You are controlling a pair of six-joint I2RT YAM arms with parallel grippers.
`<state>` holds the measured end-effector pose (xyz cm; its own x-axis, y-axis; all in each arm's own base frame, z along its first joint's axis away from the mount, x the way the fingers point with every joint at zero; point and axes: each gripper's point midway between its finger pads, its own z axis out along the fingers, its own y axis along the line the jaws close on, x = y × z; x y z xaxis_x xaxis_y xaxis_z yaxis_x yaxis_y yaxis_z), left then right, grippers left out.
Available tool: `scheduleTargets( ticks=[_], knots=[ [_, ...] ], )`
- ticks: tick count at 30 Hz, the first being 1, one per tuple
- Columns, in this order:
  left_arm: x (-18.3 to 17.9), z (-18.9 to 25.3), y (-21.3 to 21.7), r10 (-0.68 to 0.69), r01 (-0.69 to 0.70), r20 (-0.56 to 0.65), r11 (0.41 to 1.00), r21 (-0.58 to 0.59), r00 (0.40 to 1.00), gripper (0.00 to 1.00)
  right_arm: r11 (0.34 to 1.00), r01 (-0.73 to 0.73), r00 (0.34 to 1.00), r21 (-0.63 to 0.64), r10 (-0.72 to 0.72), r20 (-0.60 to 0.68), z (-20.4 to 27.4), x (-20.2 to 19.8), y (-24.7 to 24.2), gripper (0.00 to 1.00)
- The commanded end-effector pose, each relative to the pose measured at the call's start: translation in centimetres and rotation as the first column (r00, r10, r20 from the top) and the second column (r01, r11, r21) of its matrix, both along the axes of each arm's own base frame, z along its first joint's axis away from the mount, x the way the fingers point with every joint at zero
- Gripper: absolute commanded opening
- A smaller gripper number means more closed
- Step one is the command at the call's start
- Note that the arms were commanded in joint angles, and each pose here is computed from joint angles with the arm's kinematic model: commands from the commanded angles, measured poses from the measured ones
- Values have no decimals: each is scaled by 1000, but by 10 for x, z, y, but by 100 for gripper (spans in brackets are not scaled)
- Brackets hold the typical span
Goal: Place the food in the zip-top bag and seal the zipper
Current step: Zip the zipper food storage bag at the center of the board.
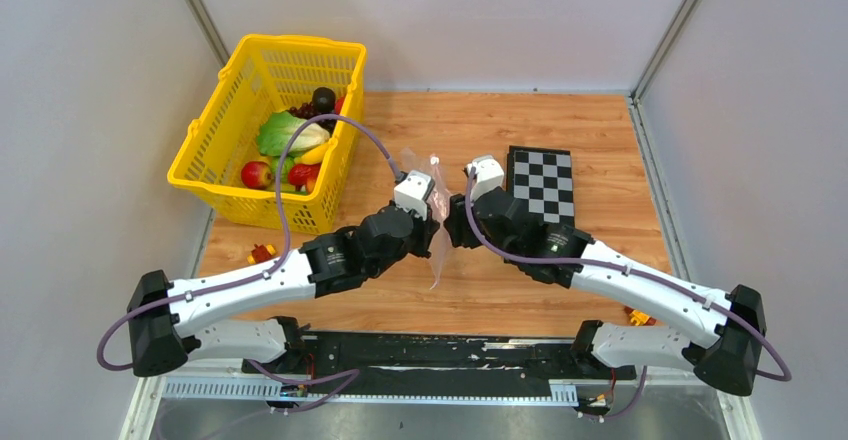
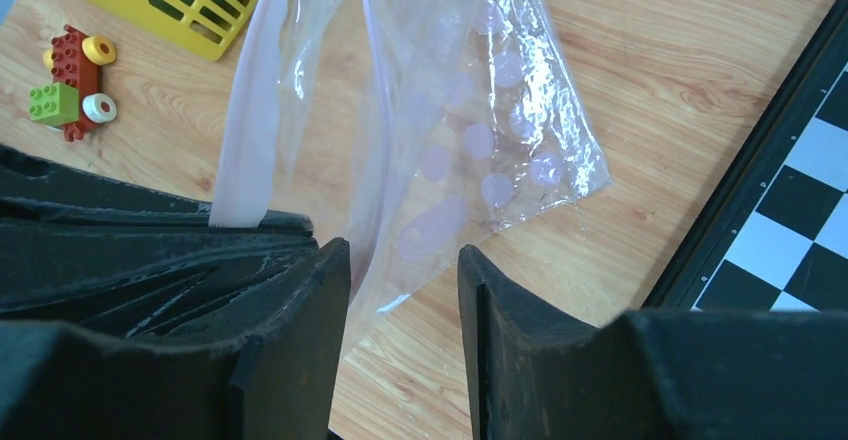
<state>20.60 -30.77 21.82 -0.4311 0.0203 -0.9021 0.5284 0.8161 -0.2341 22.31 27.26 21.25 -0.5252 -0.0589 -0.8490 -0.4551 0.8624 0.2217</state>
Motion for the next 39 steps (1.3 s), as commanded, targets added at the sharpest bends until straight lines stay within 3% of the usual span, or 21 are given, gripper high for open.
scheduleTargets(
  ticks=[1,5,8,11,16,18,20,24,28,31,33,39],
  knots=[
    [5,34,2,30,-28,52,999,-47,998,0,996,77,996,39,-79,41,31,3,-1,47],
    [3,36,0,16,-13,49,999,-50,999,0,993,89,995,75,-92,42,38,4,4,47],
    [2,39,-2,5,-2,49,998,-59,999,0,995,71,996,76,-74,43,37,4,9,41],
    [1,43,-3,-3,6,52,998,-68,999,0,993,18,999,121,-23,36,38,0,21,29],
    [3,43,4,22,-19,56,998,-52,998,0,993,57,997,100,-63,53,36,4,12,12],
    [4,41,10,40,-38,59,999,-38,997,0,980,87,994,176,-98,54,42,3,8,0],
    [4,39,16,57,-55,60,998,-34,997,0,955,128,989,266,-144,44,48,2,1,1],
    [5,40,23,77,-74,71,996,-49,994,0,894,69,991,444,-114,75,55,-9,2,0],
    [8,41,34,109,-108,88,994,-13,990,0,926,96,991,366,-124,53,51,-9,-6,0],
    [14,40,50,172,-177,110,984,37,979,0,940,125,986,319,-154,68,60,-7,-19,11],
    [17,40,61,211,-220,124,973,68,970,0,943,159,981,292,-184,60,67,-8,-30,0],
    [28,34,88,284,-300,121,943,143,951,0,952,256,965,165,-261,8,73,-11,-55,0]
  ],
)
